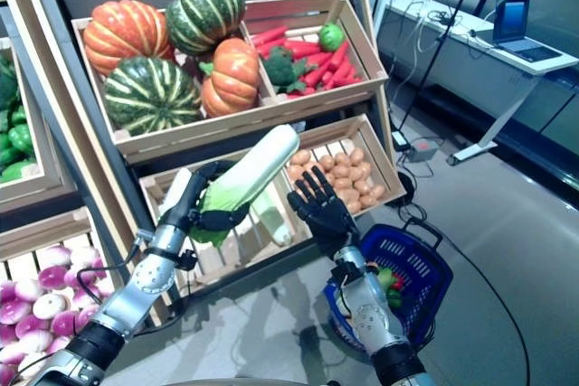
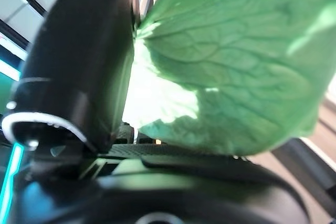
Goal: Put vegetables into the basket
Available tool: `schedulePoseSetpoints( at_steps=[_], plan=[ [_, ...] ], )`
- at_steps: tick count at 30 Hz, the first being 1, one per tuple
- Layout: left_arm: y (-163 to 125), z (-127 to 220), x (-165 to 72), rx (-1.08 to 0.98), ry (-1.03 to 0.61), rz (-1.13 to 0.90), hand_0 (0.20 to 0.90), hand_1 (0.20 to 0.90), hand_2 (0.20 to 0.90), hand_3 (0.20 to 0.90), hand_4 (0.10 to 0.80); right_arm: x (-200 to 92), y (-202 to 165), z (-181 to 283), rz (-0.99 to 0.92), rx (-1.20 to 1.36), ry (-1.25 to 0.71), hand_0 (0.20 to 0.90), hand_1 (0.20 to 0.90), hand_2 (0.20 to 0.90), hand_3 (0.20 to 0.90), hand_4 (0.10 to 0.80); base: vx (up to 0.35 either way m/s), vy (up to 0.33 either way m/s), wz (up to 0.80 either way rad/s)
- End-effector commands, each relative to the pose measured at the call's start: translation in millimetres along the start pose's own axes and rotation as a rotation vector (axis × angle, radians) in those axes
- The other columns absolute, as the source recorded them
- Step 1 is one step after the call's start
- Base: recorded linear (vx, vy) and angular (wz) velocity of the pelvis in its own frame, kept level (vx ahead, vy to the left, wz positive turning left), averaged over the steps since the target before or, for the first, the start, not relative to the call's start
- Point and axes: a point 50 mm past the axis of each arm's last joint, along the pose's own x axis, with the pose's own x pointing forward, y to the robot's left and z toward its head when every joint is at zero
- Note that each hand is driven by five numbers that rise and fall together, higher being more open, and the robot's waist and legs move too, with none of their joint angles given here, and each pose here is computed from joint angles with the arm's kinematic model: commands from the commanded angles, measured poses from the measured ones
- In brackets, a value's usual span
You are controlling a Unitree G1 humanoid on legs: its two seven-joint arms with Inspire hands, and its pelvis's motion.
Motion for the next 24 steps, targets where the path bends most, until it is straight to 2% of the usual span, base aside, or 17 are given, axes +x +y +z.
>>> schedulePoseSetpoints(
  at_steps=[1, 24],
  plan=[
    [22, 62, 24, 0.007, -0.390, 0.090, 0.300, 0.300, 0.300, 0.300, 0.400, 37, 50, 36, 0.238, 0.046, -0.166, 0.900, 0.900, 0.900, 0.900, 0.800, 0.000, 0.000, 0.00],
    [5, 76, 20, 0.041, -0.494, -0.018, 0.300, 0.300, 0.300, 0.300, 0.400, 53, 78, 46, 0.345, 0.076, -0.184, 0.900, 0.900, 0.900, 0.900, 0.800, 0.000, 0.000, 0.00]
  ],
)
